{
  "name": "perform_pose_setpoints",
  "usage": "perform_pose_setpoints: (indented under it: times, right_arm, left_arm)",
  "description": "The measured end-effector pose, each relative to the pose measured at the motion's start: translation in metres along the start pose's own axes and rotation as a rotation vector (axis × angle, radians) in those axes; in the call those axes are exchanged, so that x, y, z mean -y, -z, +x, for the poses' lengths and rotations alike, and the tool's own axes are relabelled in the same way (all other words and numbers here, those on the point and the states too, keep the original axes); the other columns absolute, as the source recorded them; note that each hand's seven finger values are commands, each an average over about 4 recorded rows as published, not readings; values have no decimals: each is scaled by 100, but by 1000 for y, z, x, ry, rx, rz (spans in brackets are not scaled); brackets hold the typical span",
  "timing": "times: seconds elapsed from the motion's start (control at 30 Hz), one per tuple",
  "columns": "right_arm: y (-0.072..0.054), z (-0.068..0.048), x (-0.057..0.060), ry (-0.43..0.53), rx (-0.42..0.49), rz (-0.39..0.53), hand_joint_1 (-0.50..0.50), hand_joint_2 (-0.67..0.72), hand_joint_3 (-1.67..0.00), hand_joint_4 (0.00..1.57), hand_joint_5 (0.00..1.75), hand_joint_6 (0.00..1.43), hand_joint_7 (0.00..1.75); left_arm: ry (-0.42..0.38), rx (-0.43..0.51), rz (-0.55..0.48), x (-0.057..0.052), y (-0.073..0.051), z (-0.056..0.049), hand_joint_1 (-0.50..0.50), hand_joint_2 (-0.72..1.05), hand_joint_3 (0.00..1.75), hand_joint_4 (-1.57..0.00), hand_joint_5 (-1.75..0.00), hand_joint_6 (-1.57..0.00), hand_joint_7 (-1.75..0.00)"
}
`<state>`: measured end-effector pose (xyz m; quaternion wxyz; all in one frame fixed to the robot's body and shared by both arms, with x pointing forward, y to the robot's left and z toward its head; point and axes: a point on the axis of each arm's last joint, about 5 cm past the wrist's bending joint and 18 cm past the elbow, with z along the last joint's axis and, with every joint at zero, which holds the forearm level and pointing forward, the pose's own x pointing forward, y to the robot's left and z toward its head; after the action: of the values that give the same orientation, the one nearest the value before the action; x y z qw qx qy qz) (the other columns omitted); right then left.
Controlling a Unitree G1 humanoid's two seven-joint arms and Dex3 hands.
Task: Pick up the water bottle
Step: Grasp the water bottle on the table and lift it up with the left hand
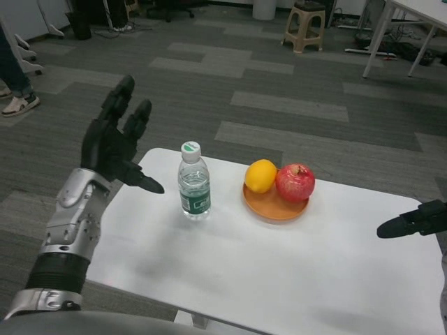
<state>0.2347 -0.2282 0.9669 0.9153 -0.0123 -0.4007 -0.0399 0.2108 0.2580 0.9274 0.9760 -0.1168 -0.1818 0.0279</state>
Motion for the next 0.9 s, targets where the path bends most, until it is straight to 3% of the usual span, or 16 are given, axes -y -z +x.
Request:
perform_pose_setpoints:
  times: [0.2, 0.37, 0.47, 0.9]
  right_arm:
    - [-1, 0, -1, -2, 6, 3, -46, 66, 0, 0, 0, 0, 0]
    - [-2, 1, -1, -4, 12, 5, -46, 66, 0, 0, 0, 0, 0]
    - [-2, 0, -1, -4, 13, 5, -46, 66, 0, 0, 0, 0, 0]
    - [-6, -4, -1, -8, 17, 9, -46, 68, 0, 0, 0, 0, 0]
  left_arm:
    - [36, -83, -13, 4, 20, 7, -50, -19, 2, 0, -10, 0, 0]
    - [74, -125, 3, 4, 24, 9, -50, -19, 9, 0, -10, 0, 0]
    - [81, -144, -2, 4, 27, 9, -50, -19, 2, 0, -10, 0, 0]
    - [139, -243, -21, 9, 45, 10, -50, -19, 2, 0, -10, 0, 0]
